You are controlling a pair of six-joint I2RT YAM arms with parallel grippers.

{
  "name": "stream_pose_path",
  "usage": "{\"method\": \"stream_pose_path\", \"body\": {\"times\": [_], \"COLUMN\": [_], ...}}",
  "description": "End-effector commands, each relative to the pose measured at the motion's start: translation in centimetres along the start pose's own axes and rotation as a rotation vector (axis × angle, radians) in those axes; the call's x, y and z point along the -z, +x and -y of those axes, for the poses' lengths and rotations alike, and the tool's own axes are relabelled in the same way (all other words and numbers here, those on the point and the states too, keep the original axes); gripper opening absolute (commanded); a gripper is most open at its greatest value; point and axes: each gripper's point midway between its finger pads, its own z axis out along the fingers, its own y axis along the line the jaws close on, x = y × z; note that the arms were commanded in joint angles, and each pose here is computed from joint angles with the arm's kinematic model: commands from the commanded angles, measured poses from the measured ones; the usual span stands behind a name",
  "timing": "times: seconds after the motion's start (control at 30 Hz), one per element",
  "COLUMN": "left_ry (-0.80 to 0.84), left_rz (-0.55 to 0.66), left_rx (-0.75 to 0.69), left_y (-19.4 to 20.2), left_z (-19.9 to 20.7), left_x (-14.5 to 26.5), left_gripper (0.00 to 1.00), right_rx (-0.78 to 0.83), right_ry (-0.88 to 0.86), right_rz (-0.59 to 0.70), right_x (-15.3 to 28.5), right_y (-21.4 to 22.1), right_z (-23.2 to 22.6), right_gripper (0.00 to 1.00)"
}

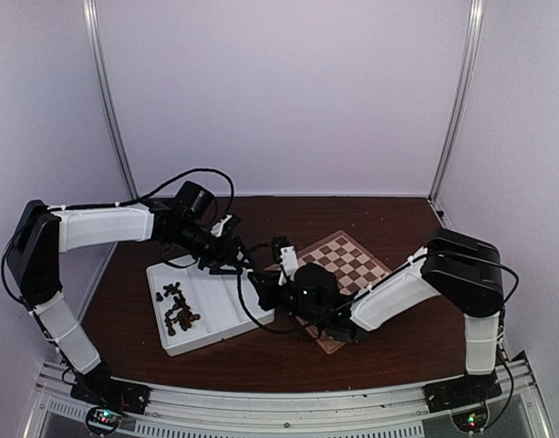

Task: Set up the chess pieces on the board
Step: Place the chess piece on the chessboard.

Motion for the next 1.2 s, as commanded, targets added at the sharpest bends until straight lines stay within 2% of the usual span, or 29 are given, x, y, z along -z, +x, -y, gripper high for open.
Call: {"method": "stream_pose_path", "body": {"times": [0.0,0.17,0.3,0.43,0.67,0.93,1.17], "left_ry": [0.052,-0.026,-0.146,-0.183,-0.233,-0.276,-0.284], "left_rz": [0.173,0.311,0.377,0.455,0.557,0.584,0.586], "left_rx": [-0.117,-0.237,-0.285,-0.321,-0.361,-0.375,-0.371], "left_y": [-2.3,-3.1,-2.5,-1.1,0.9,1.0,0.9], "left_z": [3.1,4.2,3.2,2.6,1.0,0.7,0.7], "left_x": [3.4,7.8,10.6,12.8,14.9,16.0,16.1], "left_gripper": [0.58,0.67,0.68,0.68,0.68,0.68,0.68], "right_rx": [0.03,0.118,0.234,0.302,0.377,0.509,0.571], "right_ry": [0.009,0.103,0.156,0.22,0.199,0.334,0.35], "right_rz": [-0.01,-0.166,-0.334,-0.527,-0.863,-1.224,-1.334], "right_x": [2.4,5.6,9.6,13.5,18.2,19.0,17.3], "right_y": [-2.5,-3.3,-3.4,-3.3,-2.6,-0.5,1.4], "right_z": [-0.7,0.1,1.2,2.8,2.1,4.2,5.4], "right_gripper": [0.0,0.0,0.0,0.0,0.0,0.0,0.0]}}
